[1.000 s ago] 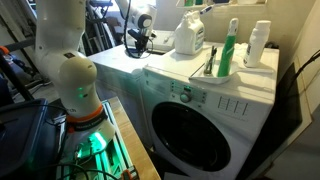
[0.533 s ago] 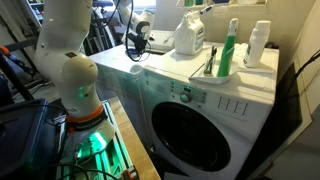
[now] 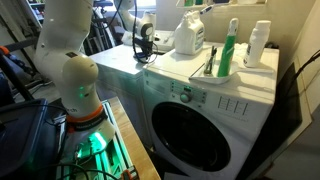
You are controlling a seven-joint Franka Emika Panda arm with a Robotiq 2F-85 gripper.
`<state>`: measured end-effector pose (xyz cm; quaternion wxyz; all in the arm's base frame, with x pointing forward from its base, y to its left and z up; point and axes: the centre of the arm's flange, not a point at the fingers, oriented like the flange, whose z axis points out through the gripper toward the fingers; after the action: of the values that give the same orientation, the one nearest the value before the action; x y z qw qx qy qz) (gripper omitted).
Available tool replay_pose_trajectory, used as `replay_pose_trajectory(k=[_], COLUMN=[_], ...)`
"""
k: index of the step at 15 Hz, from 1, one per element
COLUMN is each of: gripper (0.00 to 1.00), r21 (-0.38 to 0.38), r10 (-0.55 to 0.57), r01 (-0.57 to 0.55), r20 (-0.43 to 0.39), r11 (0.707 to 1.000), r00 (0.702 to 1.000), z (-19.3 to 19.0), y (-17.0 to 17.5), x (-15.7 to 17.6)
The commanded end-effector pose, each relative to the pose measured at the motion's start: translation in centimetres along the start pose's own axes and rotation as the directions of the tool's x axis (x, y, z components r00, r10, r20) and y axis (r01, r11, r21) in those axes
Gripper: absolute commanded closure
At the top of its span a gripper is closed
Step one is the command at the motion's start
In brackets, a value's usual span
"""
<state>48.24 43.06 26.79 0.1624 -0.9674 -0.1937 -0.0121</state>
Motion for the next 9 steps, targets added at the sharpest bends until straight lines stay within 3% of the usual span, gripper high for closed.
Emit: replay_pose_trajectory(k=[1,2,4,6,9], gripper=[0.98,0.68,0.62,0.47,0.25], r21=[-0.058,-0.051,-0.037,-0.044,-0.088], r10=[-0.020,-0.018,-0.019,-0.018,0.020], r01=[0.020,0.019,0.019,0.017,-0.026], r20=[-0.006,0.002,0.005,-0.012,-0.070], r11=[0.998,0.999,0.999,0.999,0.996], r00=[1.000,1.000,1.000,1.000,0.997], z=[-0.4,-0.6,-1.1,-2.5,-7.7], y=[0.6,0.4,0.2,0.0,1.0], x=[-1.1,-1.1,-1.3,-1.6,-2.4])
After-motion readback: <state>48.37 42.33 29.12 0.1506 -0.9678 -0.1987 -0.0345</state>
